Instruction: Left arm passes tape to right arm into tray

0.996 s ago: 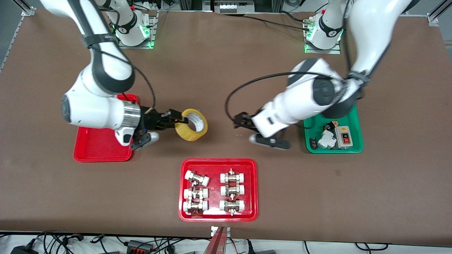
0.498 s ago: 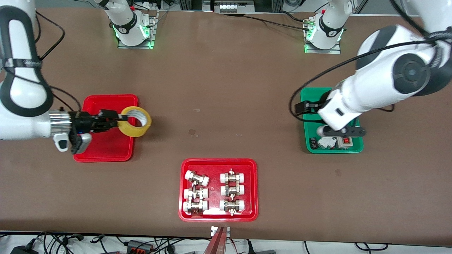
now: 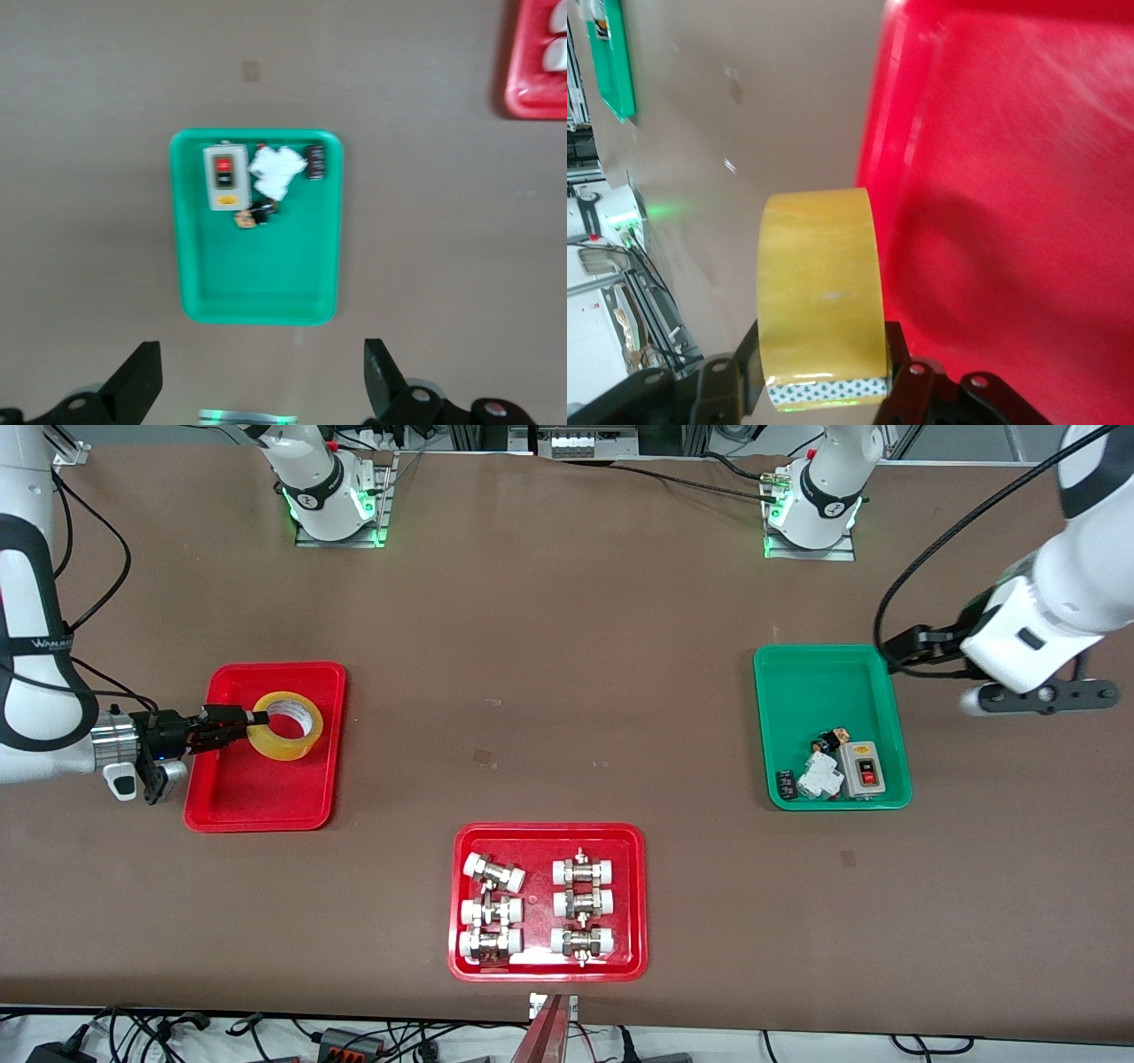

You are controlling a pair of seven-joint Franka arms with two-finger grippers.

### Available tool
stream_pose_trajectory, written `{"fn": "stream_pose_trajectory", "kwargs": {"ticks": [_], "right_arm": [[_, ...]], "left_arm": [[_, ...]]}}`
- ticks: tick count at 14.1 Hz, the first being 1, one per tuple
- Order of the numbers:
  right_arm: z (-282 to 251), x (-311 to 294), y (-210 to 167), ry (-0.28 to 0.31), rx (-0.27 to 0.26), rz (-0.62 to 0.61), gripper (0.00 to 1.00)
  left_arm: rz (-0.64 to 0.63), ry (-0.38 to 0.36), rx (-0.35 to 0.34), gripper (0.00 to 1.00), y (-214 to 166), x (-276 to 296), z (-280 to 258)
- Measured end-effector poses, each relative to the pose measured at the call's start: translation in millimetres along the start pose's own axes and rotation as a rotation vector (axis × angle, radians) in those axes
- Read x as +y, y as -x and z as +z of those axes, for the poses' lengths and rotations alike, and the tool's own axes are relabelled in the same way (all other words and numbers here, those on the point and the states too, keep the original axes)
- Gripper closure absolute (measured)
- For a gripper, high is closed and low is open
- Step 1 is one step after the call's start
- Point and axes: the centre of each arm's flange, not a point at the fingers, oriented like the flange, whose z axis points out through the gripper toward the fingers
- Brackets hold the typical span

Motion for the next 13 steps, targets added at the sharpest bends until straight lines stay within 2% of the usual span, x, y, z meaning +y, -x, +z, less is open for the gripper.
{"fn": "stream_pose_trajectory", "kwargs": {"ticks": [2, 6, 7, 11, 13], "right_arm": [[11.5, 22.7, 7.0, -0.016, -0.016, -0.009, 0.44], [27.8, 45.2, 10.8, -0.039, -0.032, -0.017, 0.45], [26.3, 44.6, 9.3, -0.021, -0.040, -0.026, 0.40], [26.9, 45.0, -1.9, 0.117, -0.090, -0.123, 0.01], [25.0, 37.6, -13.1, 0.218, -0.139, -0.172, 0.00]], "left_arm": [[0.022, -0.021, -0.006, 0.00, 5.7, -15.7, 12.5], [0.034, -0.021, 0.043, 0.00, 30.5, -14.7, 31.1], [0.031, 0.002, 0.046, 0.00, 35.1, -18.9, 32.6], [0.022, 0.035, 0.068, 0.00, 35.2, -30.0, 34.1], [0.022, 0.035, 0.072, 0.00, 34.8, -30.0, 33.8]]}}
